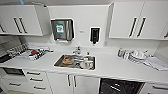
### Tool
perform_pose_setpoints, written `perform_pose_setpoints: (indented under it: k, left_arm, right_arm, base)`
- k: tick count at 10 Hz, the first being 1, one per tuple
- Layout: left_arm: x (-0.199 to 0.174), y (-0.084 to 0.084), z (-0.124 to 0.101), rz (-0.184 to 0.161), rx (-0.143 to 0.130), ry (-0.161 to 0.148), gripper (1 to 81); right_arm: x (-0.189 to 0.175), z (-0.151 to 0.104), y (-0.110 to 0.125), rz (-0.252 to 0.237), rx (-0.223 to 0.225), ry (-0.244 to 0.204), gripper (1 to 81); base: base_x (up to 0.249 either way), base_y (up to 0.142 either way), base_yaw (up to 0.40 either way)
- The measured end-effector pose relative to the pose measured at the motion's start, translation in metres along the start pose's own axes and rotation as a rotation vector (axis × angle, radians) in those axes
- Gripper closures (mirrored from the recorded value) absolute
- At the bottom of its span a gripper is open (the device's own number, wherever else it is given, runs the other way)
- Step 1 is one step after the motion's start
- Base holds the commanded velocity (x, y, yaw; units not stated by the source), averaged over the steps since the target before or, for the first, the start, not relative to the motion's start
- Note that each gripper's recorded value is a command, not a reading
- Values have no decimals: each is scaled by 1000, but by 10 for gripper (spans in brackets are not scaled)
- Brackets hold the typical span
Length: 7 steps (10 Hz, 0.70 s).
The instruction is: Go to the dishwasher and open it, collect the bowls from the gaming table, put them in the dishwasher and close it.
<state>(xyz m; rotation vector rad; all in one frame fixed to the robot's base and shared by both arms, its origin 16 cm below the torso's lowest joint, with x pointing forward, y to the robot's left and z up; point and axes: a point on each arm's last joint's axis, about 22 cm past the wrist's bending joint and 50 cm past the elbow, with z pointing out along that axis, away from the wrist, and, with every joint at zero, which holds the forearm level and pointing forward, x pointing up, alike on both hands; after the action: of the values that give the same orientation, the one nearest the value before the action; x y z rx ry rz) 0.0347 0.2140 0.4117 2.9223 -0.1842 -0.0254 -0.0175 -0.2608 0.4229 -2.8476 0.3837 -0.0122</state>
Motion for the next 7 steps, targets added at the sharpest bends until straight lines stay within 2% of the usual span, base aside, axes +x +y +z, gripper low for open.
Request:
perform_pose_setpoints:
  k: [5, 7]
  left_arm:
    - [0, 0, 0, 8, 1, -1, 811]
    - [0, 0, 0, 11, 1, -1, 811]
  right_arm:
    - [0, 0, 0, 0, 0, 0, 811]
    - [0, 0, 0, 0, 0, 0, 811]
  base:
    - [0, 0, 0]
    - [0, 0, -110]
